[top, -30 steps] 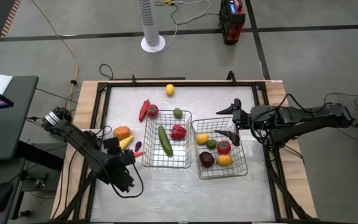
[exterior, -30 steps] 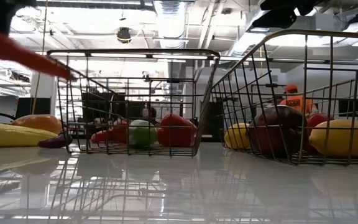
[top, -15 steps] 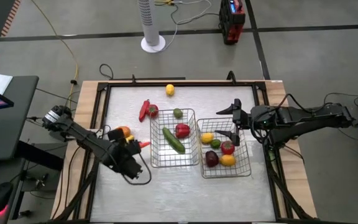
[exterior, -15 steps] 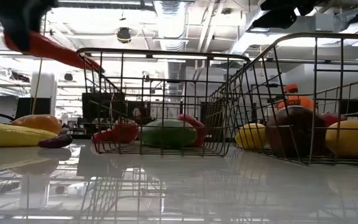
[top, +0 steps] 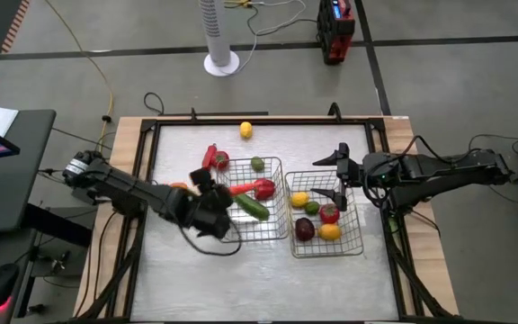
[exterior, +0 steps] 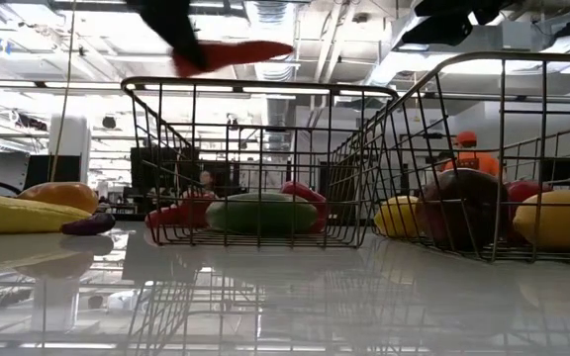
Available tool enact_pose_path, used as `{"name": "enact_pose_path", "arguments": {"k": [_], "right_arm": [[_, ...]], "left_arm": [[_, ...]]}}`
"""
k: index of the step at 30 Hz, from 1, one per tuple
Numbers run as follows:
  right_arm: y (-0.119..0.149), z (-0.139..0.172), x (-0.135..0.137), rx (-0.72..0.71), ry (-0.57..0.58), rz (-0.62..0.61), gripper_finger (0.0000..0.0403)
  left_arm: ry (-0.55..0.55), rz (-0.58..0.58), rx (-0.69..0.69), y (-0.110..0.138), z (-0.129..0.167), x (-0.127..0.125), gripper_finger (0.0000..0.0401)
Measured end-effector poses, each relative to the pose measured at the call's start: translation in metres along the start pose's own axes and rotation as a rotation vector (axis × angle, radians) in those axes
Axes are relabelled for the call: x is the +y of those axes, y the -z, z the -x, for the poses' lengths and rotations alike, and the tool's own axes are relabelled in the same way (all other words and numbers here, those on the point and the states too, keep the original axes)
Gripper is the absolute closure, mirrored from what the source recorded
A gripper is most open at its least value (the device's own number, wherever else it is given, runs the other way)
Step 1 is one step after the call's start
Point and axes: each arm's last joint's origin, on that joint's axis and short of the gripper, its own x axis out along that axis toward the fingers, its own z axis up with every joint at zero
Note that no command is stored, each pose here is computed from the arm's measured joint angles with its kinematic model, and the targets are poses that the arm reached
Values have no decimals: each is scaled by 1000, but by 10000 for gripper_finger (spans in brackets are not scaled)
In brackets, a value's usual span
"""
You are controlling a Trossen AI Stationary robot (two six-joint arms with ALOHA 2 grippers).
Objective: Sort produce into baskets
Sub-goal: Put the carrot into the left wire basket, then put the potato into the left wire basket
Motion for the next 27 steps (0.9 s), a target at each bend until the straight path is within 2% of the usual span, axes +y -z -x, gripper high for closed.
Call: {"name": "enact_pose_path", "arguments": {"k": [6,10,15,17,27], "right_arm": [[2,0,0,25,-1,5,14],[3,0,0,29,-1,14,14],[3,0,0,29,-1,17,14],[3,0,0,30,-1,17,14],[3,0,0,30,-1,16,14]], "left_arm": [[103,29,100,-10,-24,20,163],[89,7,207,-2,-28,29,140],[-80,-19,365,15,-28,47,136],[-116,-11,409,20,-26,54,136],[-90,50,421,19,-22,81,136]]}}
